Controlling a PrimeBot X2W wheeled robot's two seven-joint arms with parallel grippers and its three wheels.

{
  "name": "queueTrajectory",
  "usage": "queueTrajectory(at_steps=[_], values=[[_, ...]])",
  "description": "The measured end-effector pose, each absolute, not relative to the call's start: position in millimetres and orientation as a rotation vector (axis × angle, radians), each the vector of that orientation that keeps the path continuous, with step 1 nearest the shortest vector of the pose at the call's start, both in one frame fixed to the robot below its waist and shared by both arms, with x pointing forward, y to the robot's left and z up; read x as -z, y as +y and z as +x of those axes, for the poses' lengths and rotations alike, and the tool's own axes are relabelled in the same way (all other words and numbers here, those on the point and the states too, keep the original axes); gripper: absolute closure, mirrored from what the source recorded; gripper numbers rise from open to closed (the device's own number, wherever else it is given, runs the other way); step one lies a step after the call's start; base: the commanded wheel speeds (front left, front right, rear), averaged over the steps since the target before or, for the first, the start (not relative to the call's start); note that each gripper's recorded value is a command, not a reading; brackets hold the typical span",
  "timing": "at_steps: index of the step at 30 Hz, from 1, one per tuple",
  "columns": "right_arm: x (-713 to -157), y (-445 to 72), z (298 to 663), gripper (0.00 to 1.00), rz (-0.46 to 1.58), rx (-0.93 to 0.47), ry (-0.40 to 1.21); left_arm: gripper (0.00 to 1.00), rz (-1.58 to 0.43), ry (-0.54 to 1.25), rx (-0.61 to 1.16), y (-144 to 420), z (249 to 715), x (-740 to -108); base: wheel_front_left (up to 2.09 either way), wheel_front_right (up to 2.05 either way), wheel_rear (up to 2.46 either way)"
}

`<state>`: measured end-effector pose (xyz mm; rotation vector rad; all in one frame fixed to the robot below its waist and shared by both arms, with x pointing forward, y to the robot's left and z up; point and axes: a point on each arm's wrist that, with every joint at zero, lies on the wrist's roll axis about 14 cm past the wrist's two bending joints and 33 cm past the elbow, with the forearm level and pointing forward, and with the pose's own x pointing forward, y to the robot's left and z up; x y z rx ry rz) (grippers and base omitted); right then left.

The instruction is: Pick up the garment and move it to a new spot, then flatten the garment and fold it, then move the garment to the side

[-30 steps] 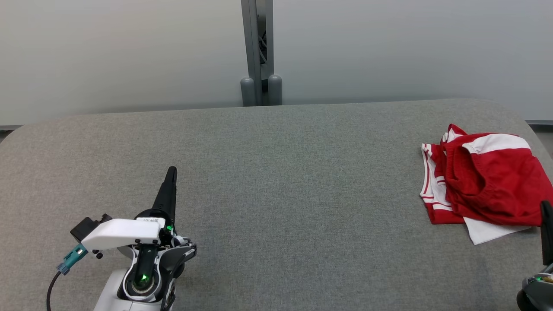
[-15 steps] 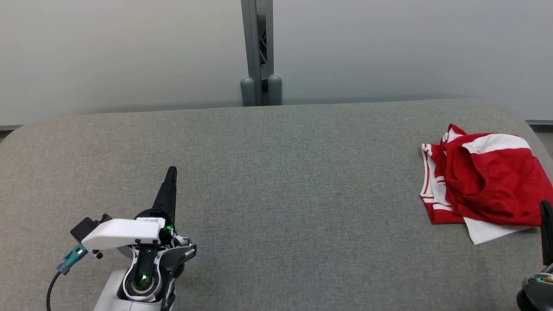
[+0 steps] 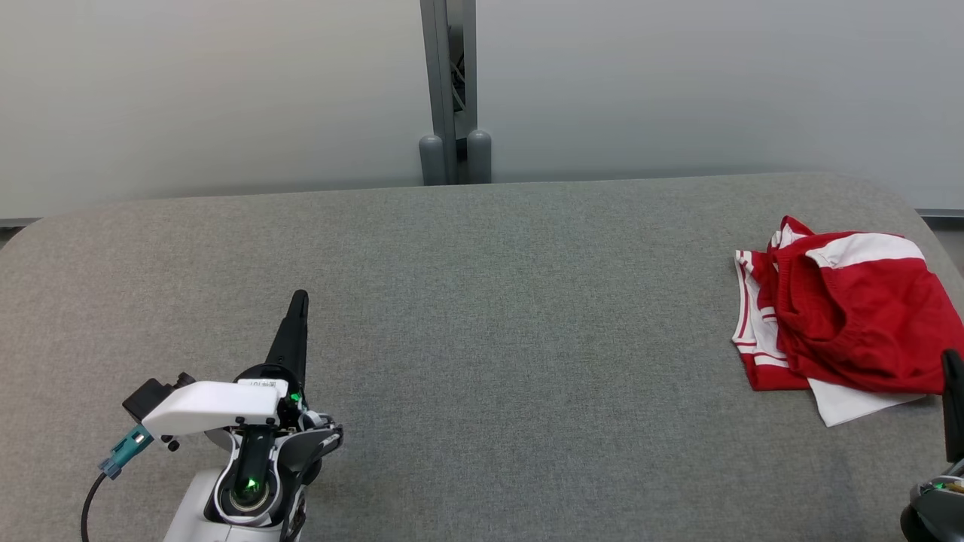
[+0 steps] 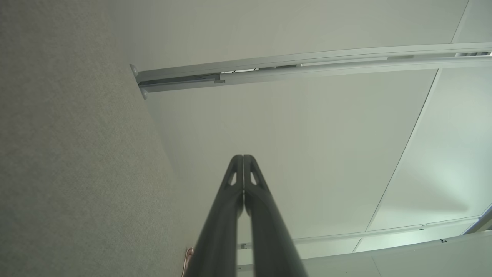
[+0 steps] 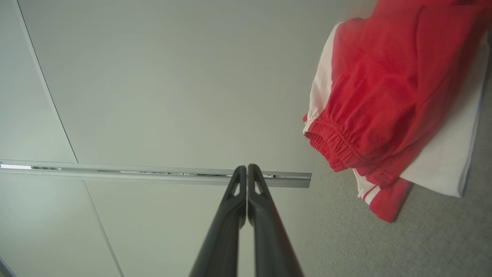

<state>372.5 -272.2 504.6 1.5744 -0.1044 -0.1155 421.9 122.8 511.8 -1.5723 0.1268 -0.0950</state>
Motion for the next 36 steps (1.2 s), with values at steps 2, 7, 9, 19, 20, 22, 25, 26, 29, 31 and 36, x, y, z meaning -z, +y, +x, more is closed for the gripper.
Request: queueTrajectory(at_steps=[2, 7, 9, 19, 20, 22, 25, 26, 29, 31, 36], values=[[-504.6, -272.2, 372.5, 1.00, 1.574, 0.115, -0.104, 1.00, -1.572, 0.127, 0.095, 122.8, 421.8, -511.8, 0.00, 0.00, 0.00], [-504.6, -272.2, 372.5, 1.00, 1.574, 0.116, -0.104, 1.00, -1.572, 0.127, 0.095, 122.8, 421.9, -511.8, 0.00, 0.00, 0.00], [-504.6, -272.2, 372.5, 1.00, 1.574, 0.116, -0.104, 1.00, -1.572, 0.127, 0.095, 122.8, 421.9, -511.8, 0.00, 0.00, 0.00], [-504.6, -272.2, 372.5, 1.00, 1.574, 0.115, -0.104, 1.00, -1.572, 0.127, 0.095, 122.8, 421.8, -511.8, 0.00, 0.00, 0.00], [-504.7, -272.2, 372.5, 1.00, 1.574, 0.115, -0.105, 1.00, -1.572, 0.127, 0.095, 122.8, 421.8, -511.8, 0.00, 0.00, 0.00], [-504.6, -272.2, 372.5, 1.00, 1.574, 0.115, -0.104, 1.00, -1.572, 0.127, 0.095, 122.8, 421.8, -511.8, 0.00, 0.00, 0.00], [-504.6, -272.2, 372.5, 1.00, 1.574, 0.116, -0.104, 1.00, -1.572, 0.127, 0.095, 122.8, 421.9, -511.8, 0.00, 0.00, 0.00], [-504.6, -272.0, 372.6, 1.00, 1.574, 0.115, -0.104, 1.00, -1.572, 0.127, 0.095, 122.8, 421.8, -511.8, 0.00, 0.00, 0.00], [-504.6, -272.1, 372.5, 1.00, 1.574, 0.115, -0.104, 1.00, -1.572, 0.127, 0.095, 122.8, 421.8, -511.8, 0.00, 0.00, 0.00], [-504.6, -272.0, 372.6, 1.00, 1.574, 0.115, -0.104, 1.00, -1.572, 0.127, 0.095, 122.8, 421.9, -511.8, 0.00, 0.00, 0.00], [-504.6, -272.1, 372.5, 1.00, 1.574, 0.115, -0.104, 1.00, -1.572, 0.127, 0.095, 122.8, 421.9, -511.8, 0.00, 0.00, 0.00]])
